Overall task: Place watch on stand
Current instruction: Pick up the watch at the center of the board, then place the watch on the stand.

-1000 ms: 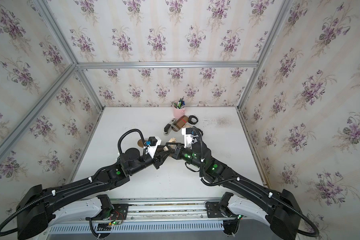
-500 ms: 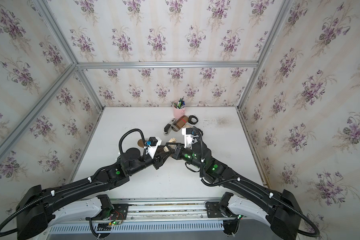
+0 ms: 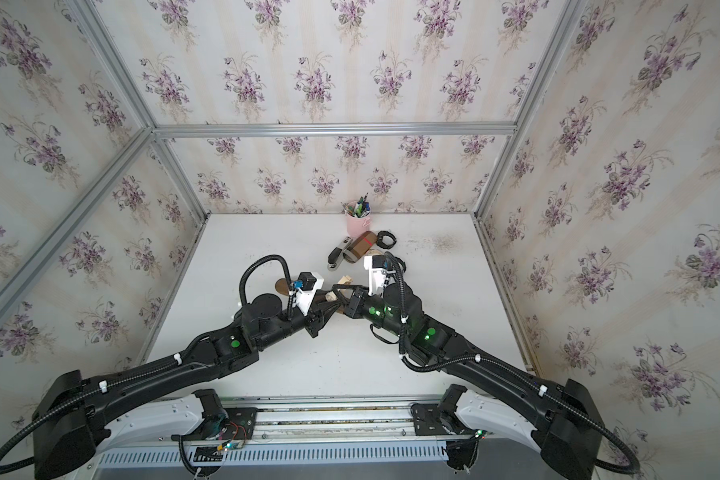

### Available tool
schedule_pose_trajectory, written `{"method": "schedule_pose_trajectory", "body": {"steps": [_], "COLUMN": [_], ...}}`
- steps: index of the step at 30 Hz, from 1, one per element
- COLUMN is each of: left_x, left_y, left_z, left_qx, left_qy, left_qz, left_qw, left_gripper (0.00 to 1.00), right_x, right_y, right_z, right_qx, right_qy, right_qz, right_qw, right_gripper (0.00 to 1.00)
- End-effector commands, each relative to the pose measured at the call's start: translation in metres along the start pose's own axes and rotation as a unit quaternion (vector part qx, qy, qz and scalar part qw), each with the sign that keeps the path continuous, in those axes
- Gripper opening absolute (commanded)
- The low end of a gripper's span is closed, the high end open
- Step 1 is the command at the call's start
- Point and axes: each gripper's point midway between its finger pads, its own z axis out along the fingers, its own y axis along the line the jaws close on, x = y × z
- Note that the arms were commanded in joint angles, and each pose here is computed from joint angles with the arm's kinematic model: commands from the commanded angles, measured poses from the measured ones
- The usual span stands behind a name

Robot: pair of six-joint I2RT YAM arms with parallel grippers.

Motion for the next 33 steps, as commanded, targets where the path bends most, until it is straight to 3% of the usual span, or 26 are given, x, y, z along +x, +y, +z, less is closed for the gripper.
{"method": "schedule_pose_trajectory", "body": {"steps": [1,10,12,16,18,22,25,30,33], "left_x": [-0.005,0.002,0.003,0.012,0.017,0.028,0.034,0.029,0.034], "left_y": [0.001,0.013,0.014,0.02,0.026,0.038,0.06,0.106,0.141], "left_z": [0.0,0.007,0.007,0.009,0.006,-0.006,-0.018,-0.037,-0.05], "left_qx": [-0.004,-0.039,-0.044,-0.049,-0.058,-0.066,-0.111,-0.181,-0.248], "left_qy": [-0.003,0.035,0.041,0.094,0.13,0.19,0.229,0.237,0.264], "left_qz": [0.006,0.009,0.009,-0.001,-0.003,0.004,0.017,-0.036,-0.054], "left_qw": [1.0,0.999,0.998,0.994,0.99,0.979,0.967,0.954,0.931], "left_gripper": [0.3,0.25,0.25,0.25,0.24,0.26,0.25,0.25,0.24], "right_x": [-0.005,-0.003,-0.005,-0.013,-0.016,-0.026,-0.034,-0.034,-0.026], "right_y": [0.002,-0.014,-0.018,-0.029,-0.035,-0.051,-0.068,-0.098,-0.116], "right_z": [-0.001,0.003,0.002,-0.002,-0.003,-0.011,-0.021,-0.03,-0.031], "right_qx": [0.002,0.048,0.065,0.114,0.135,0.154,0.173,0.228,0.254], "right_qy": [-0.009,0.0,-0.005,0.002,0.014,0.019,0.002,-0.007,0.002], "right_qz": [-0.003,-0.009,-0.015,-0.048,-0.063,-0.066,-0.053,-0.066,-0.073], "right_qw": [1.0,0.999,0.998,0.992,0.989,0.986,0.984,0.971,0.965], "right_gripper": [0.0,0.0,0.06,0.38,0.48,0.57,0.62,0.68,0.72]}}
